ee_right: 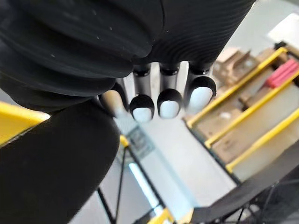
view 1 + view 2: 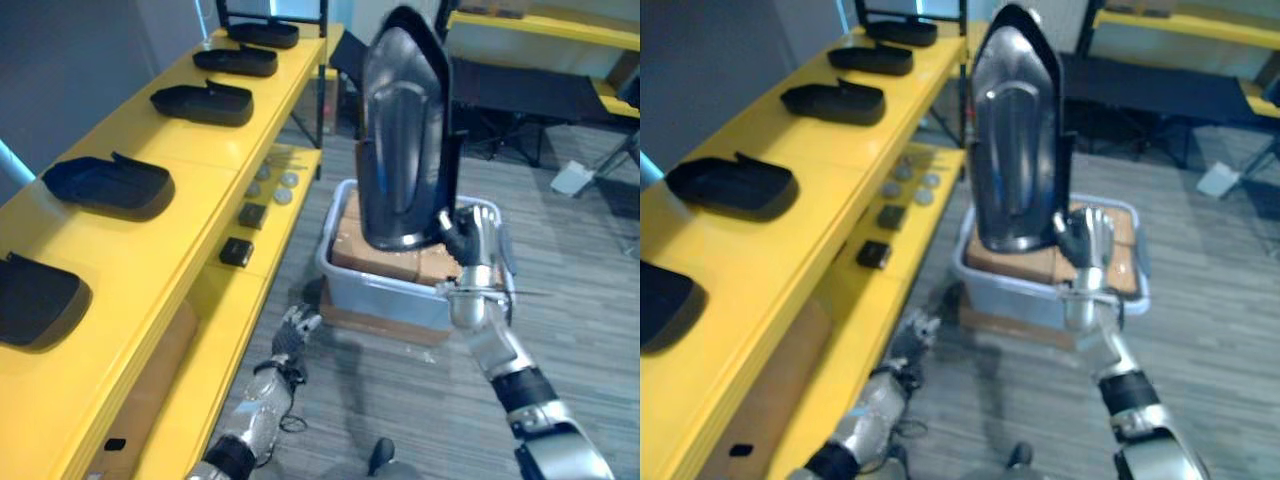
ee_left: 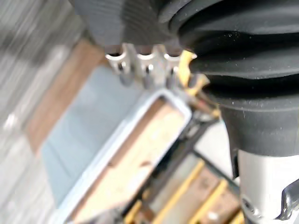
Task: Walk over and take plastic housings, then place them on the shelf
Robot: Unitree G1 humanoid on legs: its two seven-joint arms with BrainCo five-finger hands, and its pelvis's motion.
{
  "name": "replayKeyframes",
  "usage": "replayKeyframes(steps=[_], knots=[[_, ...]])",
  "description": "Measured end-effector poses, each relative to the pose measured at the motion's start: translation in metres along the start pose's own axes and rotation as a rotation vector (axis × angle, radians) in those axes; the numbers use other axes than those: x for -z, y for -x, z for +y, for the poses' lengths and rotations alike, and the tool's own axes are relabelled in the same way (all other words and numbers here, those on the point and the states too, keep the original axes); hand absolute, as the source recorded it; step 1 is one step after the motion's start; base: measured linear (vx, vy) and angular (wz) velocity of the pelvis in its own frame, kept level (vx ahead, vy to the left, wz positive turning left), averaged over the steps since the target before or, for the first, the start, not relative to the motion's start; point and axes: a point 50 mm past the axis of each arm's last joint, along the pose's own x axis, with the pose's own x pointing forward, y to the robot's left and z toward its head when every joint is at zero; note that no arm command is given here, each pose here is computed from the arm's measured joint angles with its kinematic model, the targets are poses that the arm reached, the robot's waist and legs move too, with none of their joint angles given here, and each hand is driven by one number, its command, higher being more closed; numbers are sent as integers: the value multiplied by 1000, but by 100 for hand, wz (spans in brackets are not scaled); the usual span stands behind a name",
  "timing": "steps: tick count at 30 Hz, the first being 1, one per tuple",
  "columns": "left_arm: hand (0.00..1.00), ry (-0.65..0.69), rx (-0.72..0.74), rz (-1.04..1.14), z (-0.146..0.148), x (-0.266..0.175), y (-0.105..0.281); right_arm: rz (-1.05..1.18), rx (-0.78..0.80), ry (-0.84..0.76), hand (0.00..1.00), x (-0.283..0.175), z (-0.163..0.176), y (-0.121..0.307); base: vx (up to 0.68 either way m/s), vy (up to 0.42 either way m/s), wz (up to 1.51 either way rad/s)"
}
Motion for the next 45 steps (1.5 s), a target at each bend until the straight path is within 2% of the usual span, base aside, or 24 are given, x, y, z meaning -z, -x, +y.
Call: replayKeyframes(steps=[2, 6, 12, 16, 35, 45], knots=[[0, 84, 31, 1, -2, -2, -1, -12, -47, 23, 100, 2, 4, 7, 6, 8, -6], [0, 159, 91, -4, -3, -5, -2, -16, -105, 27, 100, 4, 10, 17, 0, 0, 0], [0, 179, 191, -60, -11, -19, -8, -65, -184, 38, 100, 0, 19, 25, -2, 2, 1], [0, 164, 196, -98, -13, -27, -10, -66, -231, 31, 100, 3, 25, 38, 3, 5, -1], [0, -92, 309, -231, -36, -61, -9, -91, -381, 48, 100, 7, 40, 66, 1, 1, 0], [0, -317, 363, -273, -51, -79, -3, -85, -410, 53, 100, 9, 43, 73, 0, 0, 0]])
